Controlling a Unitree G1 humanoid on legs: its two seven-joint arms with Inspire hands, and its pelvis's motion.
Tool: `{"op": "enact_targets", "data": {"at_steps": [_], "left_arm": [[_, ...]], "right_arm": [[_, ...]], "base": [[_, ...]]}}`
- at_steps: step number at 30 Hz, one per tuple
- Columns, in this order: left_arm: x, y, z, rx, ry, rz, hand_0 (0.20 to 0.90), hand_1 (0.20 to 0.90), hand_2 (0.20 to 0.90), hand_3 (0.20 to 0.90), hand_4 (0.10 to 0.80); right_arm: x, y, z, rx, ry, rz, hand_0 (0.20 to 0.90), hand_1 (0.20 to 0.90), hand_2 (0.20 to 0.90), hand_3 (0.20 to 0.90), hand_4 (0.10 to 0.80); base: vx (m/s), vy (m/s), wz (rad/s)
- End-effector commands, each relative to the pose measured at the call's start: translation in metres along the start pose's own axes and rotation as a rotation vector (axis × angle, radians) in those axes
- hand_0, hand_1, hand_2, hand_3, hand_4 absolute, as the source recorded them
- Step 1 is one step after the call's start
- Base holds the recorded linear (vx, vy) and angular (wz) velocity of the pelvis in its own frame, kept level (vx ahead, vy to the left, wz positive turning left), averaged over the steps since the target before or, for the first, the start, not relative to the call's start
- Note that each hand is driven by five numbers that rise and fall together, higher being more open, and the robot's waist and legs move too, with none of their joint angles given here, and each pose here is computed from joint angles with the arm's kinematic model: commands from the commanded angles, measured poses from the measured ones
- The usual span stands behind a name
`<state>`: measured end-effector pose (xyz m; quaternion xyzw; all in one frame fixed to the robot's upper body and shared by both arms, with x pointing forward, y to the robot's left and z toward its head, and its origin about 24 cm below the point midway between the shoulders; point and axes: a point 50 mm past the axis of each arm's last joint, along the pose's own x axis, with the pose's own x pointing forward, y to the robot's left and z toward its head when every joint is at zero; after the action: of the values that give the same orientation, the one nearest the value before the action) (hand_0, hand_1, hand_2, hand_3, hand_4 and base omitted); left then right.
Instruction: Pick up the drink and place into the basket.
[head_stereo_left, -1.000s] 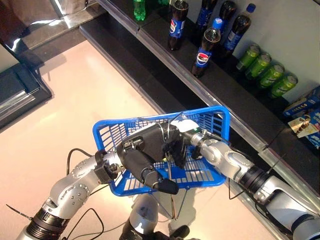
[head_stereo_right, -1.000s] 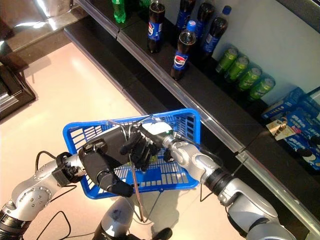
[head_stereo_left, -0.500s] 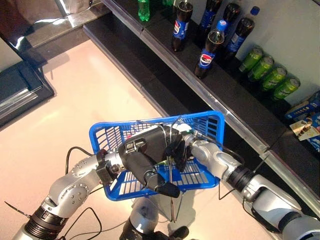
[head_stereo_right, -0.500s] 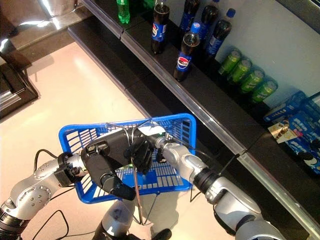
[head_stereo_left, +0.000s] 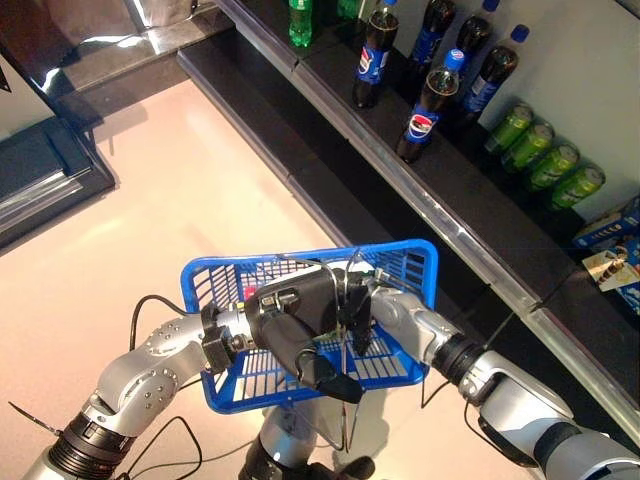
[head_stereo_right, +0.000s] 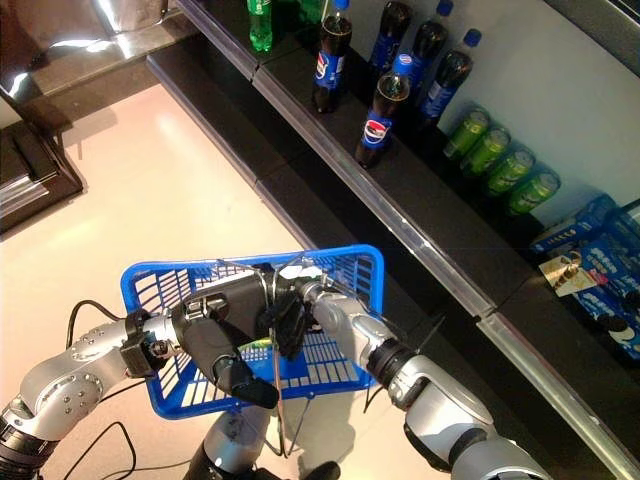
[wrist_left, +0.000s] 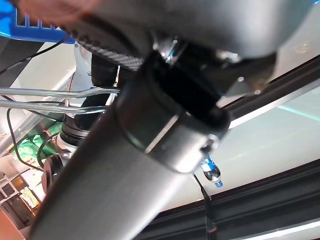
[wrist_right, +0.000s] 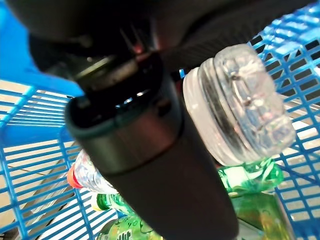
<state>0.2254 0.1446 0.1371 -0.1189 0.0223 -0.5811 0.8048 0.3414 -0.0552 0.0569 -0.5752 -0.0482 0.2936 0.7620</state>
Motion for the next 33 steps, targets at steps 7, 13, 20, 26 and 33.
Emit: {"op": "enact_targets", "data": {"at_steps": [7,13,20,26,33], "left_arm": [[0.037,-0.084,0.068,0.130,-0.637,-0.626,0.300,0.300,0.300,0.200,0.100],[0.028,-0.071,0.067,0.138,-0.657,-0.473,0.300,0.300,0.300,0.200,0.100],[0.012,-0.057,0.073,0.172,-0.712,-0.288,0.300,0.300,0.300,0.200,0.100],[0.002,-0.047,0.076,0.219,-0.736,-0.144,0.300,0.300,0.300,0.200,0.100],[-0.013,-0.036,0.076,0.267,-0.753,0.050,0.300,0.300,0.300,0.200,0.100]], "right_arm": [[0.005,0.025,0.001,0.080,0.054,0.050,0.900,0.900,0.900,0.900,0.800],[-0.003,0.020,-0.007,0.113,0.067,0.015,0.900,0.900,0.900,0.900,0.800],[-0.016,0.013,-0.012,0.148,0.061,-0.028,0.900,0.900,0.900,0.900,0.800],[-0.024,0.014,-0.014,0.186,0.045,-0.058,0.900,0.900,0.900,0.900,0.800],[-0.038,0.008,-0.013,0.289,-0.006,-0.139,0.900,0.900,0.900,0.900,0.800]], "base": [[0.000,0.000,0.00],[-0.001,0.006,-0.01],[-0.003,0.023,-0.09],[0.002,-0.002,-0.02],[-0.006,-0.004,-0.11]]}}
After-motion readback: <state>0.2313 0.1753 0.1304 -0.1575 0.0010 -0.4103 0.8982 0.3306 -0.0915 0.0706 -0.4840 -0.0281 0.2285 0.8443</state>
